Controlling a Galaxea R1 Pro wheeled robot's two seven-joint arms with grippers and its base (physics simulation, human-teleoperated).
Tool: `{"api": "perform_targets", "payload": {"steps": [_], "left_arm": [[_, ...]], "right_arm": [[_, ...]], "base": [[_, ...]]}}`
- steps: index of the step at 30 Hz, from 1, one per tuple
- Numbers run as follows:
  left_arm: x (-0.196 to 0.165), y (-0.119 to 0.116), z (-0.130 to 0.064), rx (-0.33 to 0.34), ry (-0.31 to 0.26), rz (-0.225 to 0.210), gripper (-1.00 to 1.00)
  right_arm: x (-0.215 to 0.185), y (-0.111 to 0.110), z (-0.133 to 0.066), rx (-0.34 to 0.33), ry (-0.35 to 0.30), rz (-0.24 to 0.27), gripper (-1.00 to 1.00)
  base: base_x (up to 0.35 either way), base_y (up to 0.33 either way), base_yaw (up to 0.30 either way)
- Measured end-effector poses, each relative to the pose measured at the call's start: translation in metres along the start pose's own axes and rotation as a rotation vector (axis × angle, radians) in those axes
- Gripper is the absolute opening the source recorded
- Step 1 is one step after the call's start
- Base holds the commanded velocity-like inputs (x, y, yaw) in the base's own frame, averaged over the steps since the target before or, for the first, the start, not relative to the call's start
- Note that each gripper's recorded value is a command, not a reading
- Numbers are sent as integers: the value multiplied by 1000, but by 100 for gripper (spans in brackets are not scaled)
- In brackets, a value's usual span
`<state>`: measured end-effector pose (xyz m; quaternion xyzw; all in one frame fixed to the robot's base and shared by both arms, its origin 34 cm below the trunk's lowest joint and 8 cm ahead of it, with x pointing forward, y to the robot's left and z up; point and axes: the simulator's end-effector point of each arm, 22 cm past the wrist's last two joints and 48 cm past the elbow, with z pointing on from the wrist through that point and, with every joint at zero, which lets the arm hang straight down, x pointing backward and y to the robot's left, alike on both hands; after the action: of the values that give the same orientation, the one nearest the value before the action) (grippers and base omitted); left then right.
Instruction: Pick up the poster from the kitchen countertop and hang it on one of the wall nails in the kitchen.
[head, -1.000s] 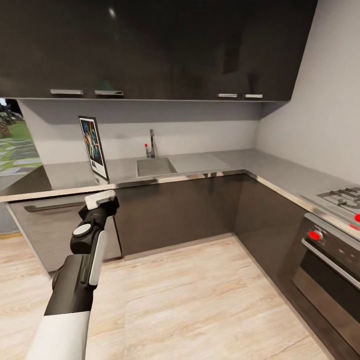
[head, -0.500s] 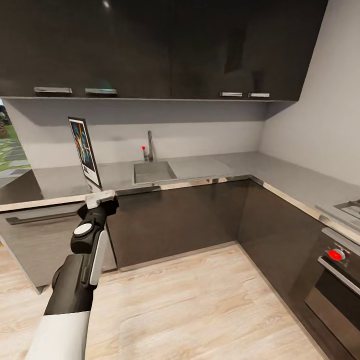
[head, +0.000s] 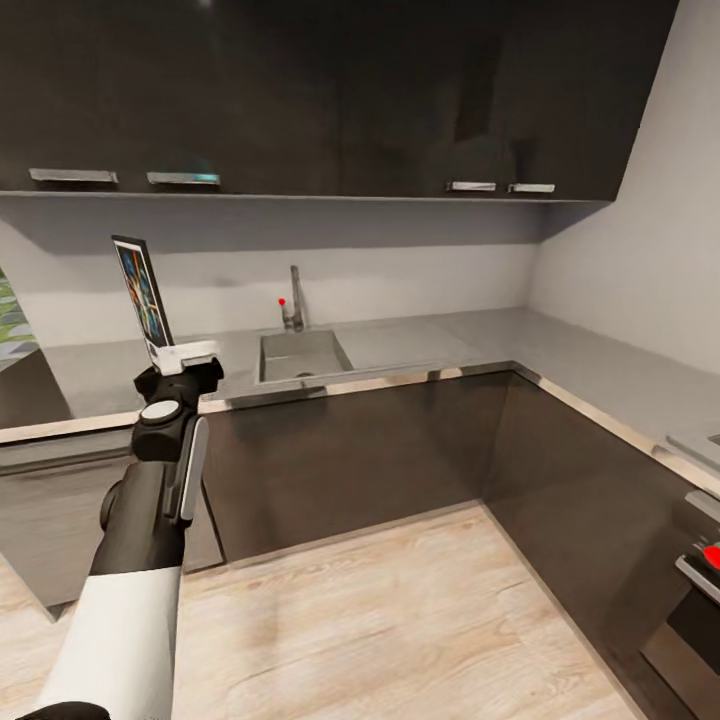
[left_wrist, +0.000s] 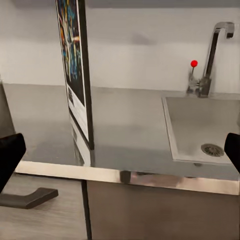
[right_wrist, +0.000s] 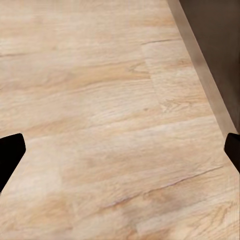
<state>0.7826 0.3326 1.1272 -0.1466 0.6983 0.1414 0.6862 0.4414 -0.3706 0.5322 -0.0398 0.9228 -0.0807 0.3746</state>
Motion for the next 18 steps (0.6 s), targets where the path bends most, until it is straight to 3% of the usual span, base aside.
{"api": "perform_targets", "payload": {"steps": [4, 9, 18], "left_arm": [[-3, 4, 2, -11, -4, 8, 100], [-4, 6, 2, -14, -5, 6, 100], [-5, 19, 6, -32, -14, 16, 100]], "right_arm": [[0, 1, 0, -2, -1, 1, 100], [-1, 2, 0, -1, -1, 2, 100], [0, 1, 0, -1, -1, 0, 100]], "base": [[21, 0, 56], [35, 0, 218], [176, 0, 39]]}}
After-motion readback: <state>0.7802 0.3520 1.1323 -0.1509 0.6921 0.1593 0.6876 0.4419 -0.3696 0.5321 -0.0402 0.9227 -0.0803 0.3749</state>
